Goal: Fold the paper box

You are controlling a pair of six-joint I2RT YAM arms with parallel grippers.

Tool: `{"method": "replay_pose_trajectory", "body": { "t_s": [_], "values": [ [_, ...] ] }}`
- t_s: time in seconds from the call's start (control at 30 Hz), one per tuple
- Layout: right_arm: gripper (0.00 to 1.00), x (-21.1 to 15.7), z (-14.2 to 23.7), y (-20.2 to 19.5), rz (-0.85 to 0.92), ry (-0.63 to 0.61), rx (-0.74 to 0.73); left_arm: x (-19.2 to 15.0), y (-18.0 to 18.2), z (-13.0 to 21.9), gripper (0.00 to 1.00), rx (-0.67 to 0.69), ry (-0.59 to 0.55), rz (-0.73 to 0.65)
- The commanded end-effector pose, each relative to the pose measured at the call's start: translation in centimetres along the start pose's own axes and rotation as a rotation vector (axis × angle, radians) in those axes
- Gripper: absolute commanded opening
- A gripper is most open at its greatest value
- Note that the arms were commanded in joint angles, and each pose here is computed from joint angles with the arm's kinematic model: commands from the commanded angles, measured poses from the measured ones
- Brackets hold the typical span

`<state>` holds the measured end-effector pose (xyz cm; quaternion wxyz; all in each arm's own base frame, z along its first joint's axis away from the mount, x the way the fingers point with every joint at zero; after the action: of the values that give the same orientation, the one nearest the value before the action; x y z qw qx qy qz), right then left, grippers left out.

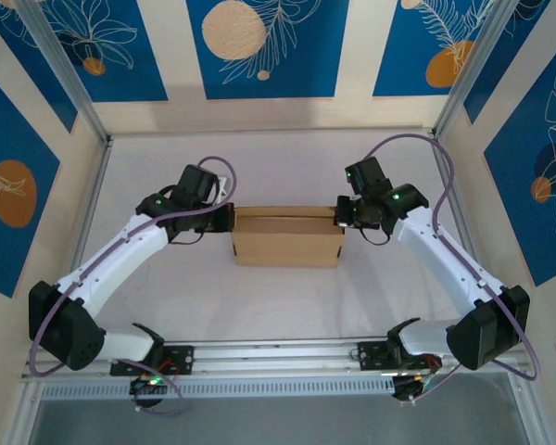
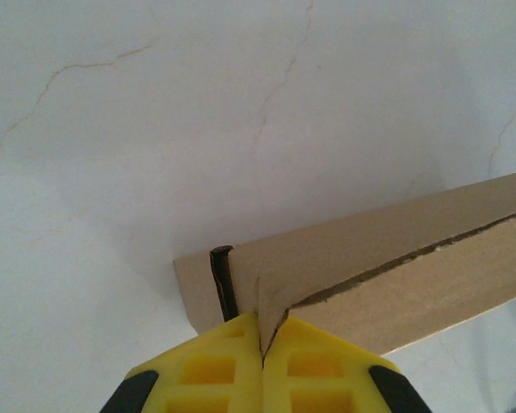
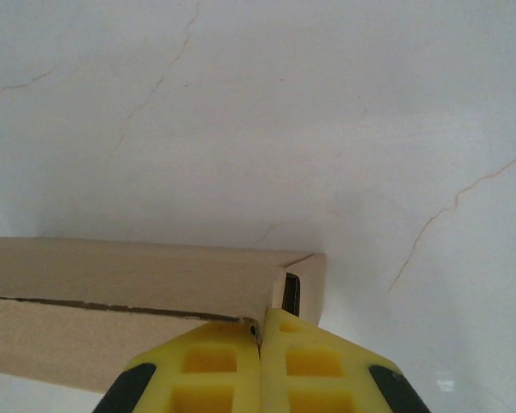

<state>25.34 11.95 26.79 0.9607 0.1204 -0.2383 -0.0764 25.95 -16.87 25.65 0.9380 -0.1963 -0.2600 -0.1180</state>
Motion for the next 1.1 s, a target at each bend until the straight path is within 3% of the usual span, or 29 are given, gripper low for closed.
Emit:
{"method": "replay_pose_trajectory", "body": {
  "t_s": [0.0, 0.63, 1.07],
  "values": [
    [0.0, -0.5, 0.1, 0.6, 0.043, -0.039, 0.056, -1.3, 0.4, -0.5, 0.0, 0.005, 0.023, 0.024],
    [0.0, -4.0, -0.7, -1.1, 0.181, -0.257, 0.094, -4.0, 1.0, -0.5, 0.0, 0.043, -0.037, -0.045],
    [0.0, -5.6, -1.6, -1.5, 0.221, -0.283, 0.089, -6.0, 0.8, -1.5, 0.0, 0.095, -0.058, -0.129]
  ]
}}
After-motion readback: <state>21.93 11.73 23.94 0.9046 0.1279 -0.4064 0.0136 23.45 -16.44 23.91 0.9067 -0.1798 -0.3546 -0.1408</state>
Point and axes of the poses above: each hand's point on the last joint's axis, 136 mm out from that joint toward the fingers, its own z axis back along the fingers, its own y axis along the line the jaws close on, x = y × z, the point moved 8 cm from there along z, back along the fingers, and after that the axes turned 5 degrees about -z, right-handed, at the moved point
